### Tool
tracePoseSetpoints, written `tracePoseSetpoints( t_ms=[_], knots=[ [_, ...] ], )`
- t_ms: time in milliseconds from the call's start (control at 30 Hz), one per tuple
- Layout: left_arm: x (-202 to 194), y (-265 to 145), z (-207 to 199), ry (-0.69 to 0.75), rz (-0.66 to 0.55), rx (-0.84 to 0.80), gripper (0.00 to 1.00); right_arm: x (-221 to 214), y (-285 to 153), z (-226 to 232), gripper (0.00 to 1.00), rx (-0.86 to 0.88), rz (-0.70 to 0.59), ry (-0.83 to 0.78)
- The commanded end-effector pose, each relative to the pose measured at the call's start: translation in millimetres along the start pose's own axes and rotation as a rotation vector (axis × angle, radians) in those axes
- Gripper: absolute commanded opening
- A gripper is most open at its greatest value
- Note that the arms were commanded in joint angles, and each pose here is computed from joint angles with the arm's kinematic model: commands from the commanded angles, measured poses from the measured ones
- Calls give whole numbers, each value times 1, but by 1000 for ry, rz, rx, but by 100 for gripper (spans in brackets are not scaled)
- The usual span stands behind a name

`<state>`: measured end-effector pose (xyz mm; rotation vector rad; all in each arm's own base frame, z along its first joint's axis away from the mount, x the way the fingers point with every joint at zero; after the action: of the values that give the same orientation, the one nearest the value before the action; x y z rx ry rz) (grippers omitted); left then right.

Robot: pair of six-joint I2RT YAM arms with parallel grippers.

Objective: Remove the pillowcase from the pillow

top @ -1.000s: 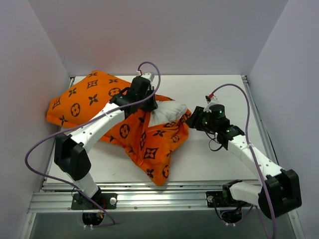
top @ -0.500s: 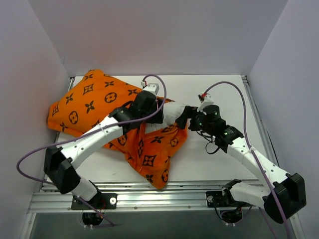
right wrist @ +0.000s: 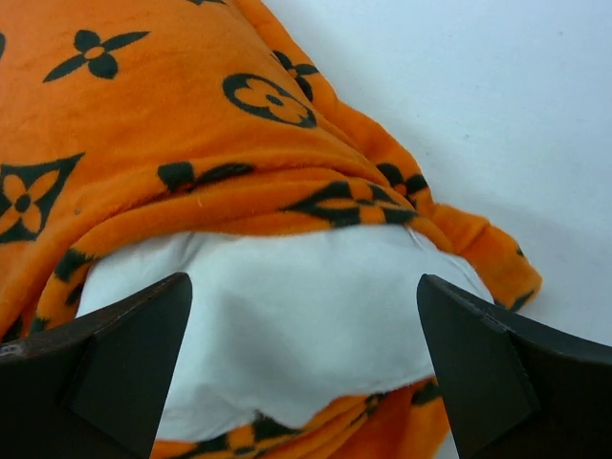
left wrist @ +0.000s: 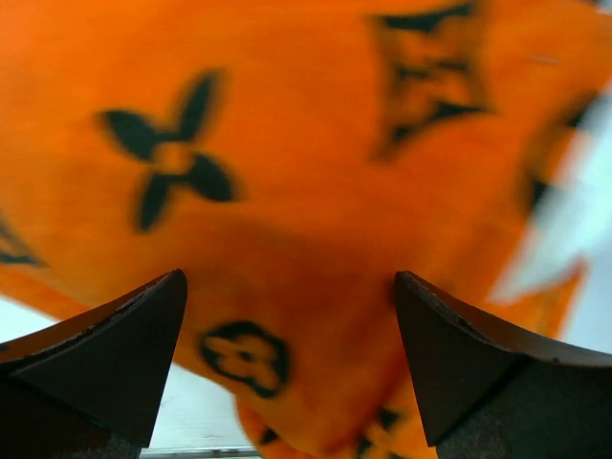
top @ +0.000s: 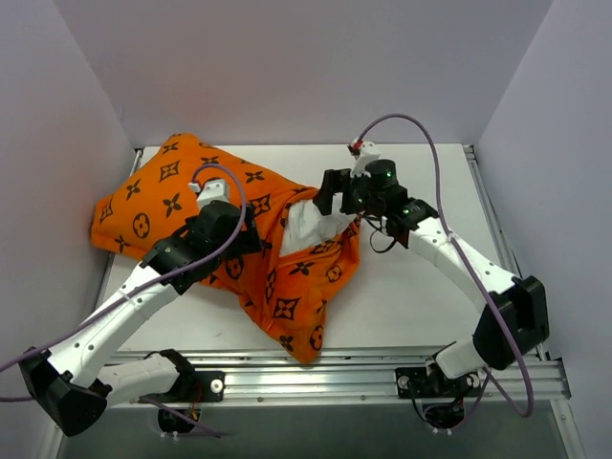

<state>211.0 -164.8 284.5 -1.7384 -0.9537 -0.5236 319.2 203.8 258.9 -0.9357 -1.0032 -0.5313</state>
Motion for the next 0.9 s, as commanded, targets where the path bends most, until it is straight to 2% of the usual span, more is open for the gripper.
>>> tracePoseSetpoints(
  t_ms=[0, 133, 167, 233, 267, 333, 400, 433, 467, 500, 667, 700, 867],
  knots=[
    [-1, 12, 42, -93, 9, 129, 98, 10, 22, 8, 100, 99, -5, -126],
    [0, 38, 68, -154, 30, 178, 97, -28, 58, 8, 98, 187, 142, -136],
    [-3, 44, 67, -151, 51, 164, 97, -37, 60, 11, 80, 220, 168, -127],
    [-6, 58, 64, -129, 77, 160, 98, -60, 57, 18, 56, 238, 229, -127],
    [-5, 62, 58, -123, 95, 130, 98, -67, 52, 21, 27, 239, 239, -127],
    [-8, 77, 53, -83, 131, 119, 98, -67, 30, 35, 1, 246, 214, -129],
    [-6, 86, 41, -58, 155, 73, 99, -84, 8, 41, 0, 235, 240, -115],
    [-5, 88, 37, -46, 153, 54, 100, -74, -12, 48, 0, 242, 192, -118],
    [-5, 91, 32, -37, 153, 30, 100, -87, -25, 57, 0, 251, 224, -120],
    [-3, 94, 18, -11, 151, -30, 100, -80, -42, 64, 0, 255, 185, -97],
    [-11, 110, -39, 104, 189, -171, 100, -104, -84, 100, 0, 300, 194, -33],
    [-10, 104, -62, 145, 179, -232, 100, -111, -87, 101, 0, 290, 196, -29],
    [-20, 127, -103, 178, 195, -324, 100, -119, -101, 102, 0, 227, 148, 45]
  ],
)
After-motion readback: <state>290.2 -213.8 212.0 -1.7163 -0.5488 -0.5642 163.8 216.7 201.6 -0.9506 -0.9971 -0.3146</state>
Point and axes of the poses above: each gripper's point midway between its finger pads, its own y axis out along the fingers, its own z axis along the line the jaws close on, x = y × z, the point moved 7 cm from there along -y, back along the fingers, and after that the axes turned 8 degrees about -y, right-handed, at the moved point
